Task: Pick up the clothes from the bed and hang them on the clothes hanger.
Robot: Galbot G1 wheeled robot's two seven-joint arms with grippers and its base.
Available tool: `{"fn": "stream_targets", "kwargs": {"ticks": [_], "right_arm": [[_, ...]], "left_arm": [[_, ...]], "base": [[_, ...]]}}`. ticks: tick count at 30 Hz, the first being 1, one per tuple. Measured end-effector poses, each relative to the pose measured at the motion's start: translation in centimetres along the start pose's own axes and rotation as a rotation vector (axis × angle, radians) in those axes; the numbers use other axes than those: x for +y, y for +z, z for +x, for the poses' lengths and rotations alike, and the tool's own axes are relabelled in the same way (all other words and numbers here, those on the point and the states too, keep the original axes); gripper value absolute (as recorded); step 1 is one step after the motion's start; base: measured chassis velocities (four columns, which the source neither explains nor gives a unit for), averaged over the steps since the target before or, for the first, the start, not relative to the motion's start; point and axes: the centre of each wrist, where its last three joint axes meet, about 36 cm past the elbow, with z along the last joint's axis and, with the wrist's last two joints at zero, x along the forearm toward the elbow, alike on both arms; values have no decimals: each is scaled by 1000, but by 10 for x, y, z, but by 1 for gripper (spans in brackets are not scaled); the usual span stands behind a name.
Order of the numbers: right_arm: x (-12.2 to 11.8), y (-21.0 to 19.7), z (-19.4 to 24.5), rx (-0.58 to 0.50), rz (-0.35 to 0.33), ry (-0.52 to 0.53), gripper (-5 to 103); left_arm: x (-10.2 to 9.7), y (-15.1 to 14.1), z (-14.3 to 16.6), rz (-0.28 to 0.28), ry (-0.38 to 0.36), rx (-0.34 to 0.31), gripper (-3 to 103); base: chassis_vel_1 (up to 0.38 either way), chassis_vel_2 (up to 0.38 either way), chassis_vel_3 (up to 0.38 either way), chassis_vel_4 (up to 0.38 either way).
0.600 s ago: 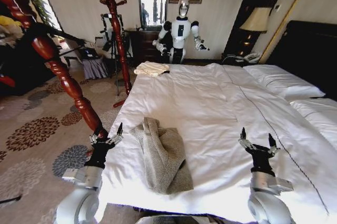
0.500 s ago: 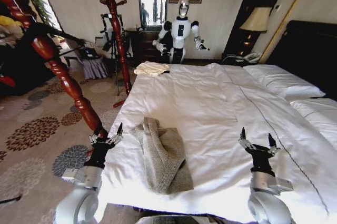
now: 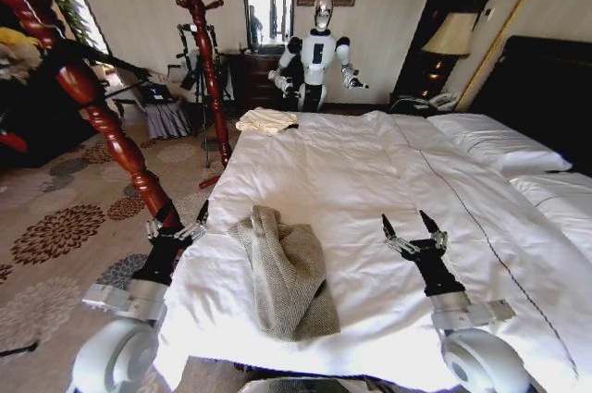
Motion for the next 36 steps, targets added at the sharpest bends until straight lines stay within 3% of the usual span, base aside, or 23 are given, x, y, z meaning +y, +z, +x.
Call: {"fn": "stream_targets", "kwargs": {"ticks": [1, 3, 6, 12, 13, 16, 17, 20, 22, 23, 27, 29, 31, 36], "right_arm": [[0, 0, 0, 0, 0, 0, 100], [-4, 11, 2, 0, 80, 9, 100], [-4, 14, 2, -1, 88, 10, 100], [9, 20, 8, 61, -29, 37, 100], [11, 20, 9, 75, -51, 43, 100], [30, 12, 11, 183, -239, 98, 100], [30, 12, 11, 183, -239, 98, 100], [45, 0, 11, 312, -436, 160, 100], [54, -9, 12, 390, -523, 195, 100], [54, -9, 12, 390, -523, 195, 100], [75, -31, 21, 548, -666, 256, 100], [78, -34, 23, 567, -684, 261, 100], [94, -45, 33, 678, -750, 283, 100], [111, -44, 46, 865, -771, 329, 100]], "left_arm": [[0, 0, 0, 0, 0, 0, 100], [3, 8, 0, -8, -14, 18, 100], [5, 10, 1, -11, -18, 24, 100], [5, 16, 3, -7, -39, 25, 100], [5, 18, 4, -6, -44, 27, 100], [2, 32, 10, -6, -80, 46, 100], [2, 32, 10, -6, -80, 46, 100], [2, 42, 15, -34, -132, 70, 100], [3, 48, 20, -49, -163, 91, 100], [3, 48, 20, -49, -163, 91, 100], [11, 63, 32, -84, -227, 144, 100], [12, 65, 33, -92, -235, 151, 100], [19, 73, 38, -131, -263, 179, 100], [28, 88, 45, -156, -297, 226, 100]], "base": [[0, 0, 0, 0], [0, 0, 0, 0], [0, 0, 0, 0], [0, 0, 0, 0], [0, 0, 0, 0], [0, 0, 0, 0], [0, 0, 0, 0], [0, 0, 0, 0], [0, 0, 0, 0], [0, 0, 0, 0], [0, 0, 0, 0], [0, 0, 0, 0], [0, 0, 0, 0], [0, 0, 0, 0]]}}
